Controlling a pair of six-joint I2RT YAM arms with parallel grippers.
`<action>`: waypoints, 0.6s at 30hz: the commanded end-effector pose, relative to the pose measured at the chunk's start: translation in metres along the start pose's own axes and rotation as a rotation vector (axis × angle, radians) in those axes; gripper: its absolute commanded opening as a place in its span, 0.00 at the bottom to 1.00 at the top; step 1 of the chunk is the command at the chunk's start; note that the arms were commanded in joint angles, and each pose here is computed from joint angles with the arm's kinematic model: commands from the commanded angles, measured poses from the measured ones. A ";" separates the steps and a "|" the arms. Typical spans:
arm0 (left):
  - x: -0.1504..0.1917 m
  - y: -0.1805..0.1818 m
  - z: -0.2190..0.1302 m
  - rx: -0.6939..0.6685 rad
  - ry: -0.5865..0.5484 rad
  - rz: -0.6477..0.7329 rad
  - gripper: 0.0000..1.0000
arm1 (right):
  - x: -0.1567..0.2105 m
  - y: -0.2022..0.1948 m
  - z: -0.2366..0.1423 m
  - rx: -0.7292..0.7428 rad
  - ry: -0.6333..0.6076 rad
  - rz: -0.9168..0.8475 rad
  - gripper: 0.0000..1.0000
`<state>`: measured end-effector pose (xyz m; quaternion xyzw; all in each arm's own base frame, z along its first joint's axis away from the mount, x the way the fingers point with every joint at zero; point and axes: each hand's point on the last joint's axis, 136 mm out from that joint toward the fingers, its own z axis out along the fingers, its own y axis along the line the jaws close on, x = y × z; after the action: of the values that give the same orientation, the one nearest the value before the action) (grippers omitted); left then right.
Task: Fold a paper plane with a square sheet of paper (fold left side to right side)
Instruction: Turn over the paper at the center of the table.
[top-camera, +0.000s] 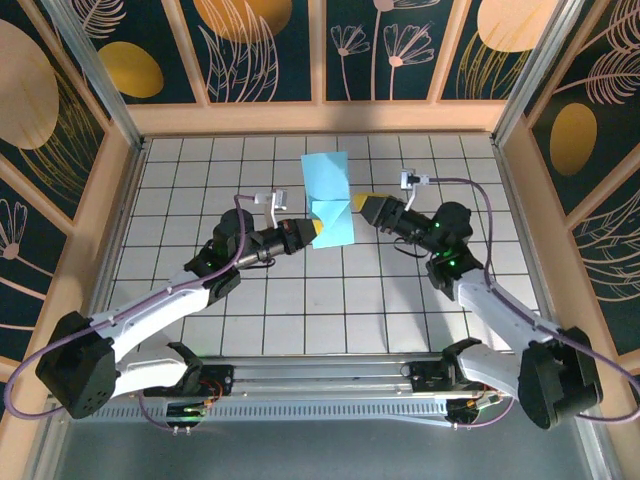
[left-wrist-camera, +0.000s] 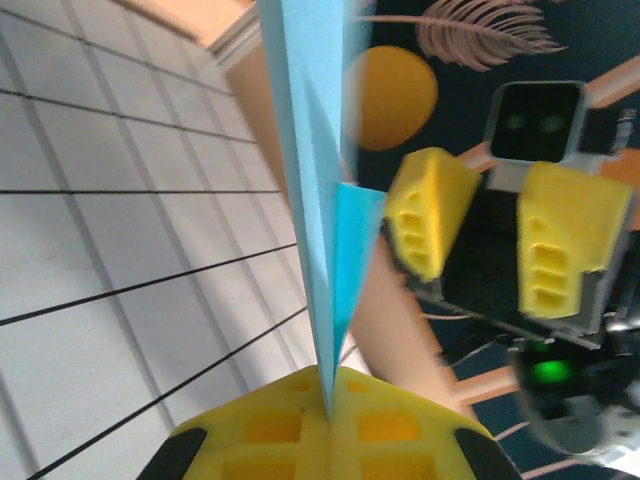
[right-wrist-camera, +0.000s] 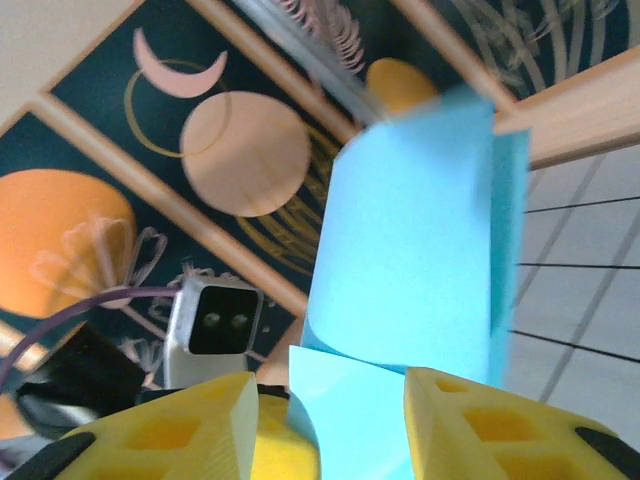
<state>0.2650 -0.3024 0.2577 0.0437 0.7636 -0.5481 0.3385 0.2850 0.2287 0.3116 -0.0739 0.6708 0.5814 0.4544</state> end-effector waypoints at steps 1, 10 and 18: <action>0.000 0.021 -0.008 -0.192 0.034 0.111 0.00 | -0.006 -0.034 -0.014 0.244 -0.006 -0.072 0.44; 0.024 0.097 -0.031 -0.901 0.241 0.366 0.00 | -0.018 -0.117 -0.099 0.924 -0.060 -0.201 0.62; 0.039 0.136 -0.058 -1.529 0.357 0.595 0.00 | -0.024 -0.128 -0.136 1.042 -0.125 -0.209 0.70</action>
<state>0.2800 -0.2689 0.1377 0.0835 0.9495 0.0597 0.2965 0.3134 0.0854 0.2315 0.1114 0.8292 0.1764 0.5185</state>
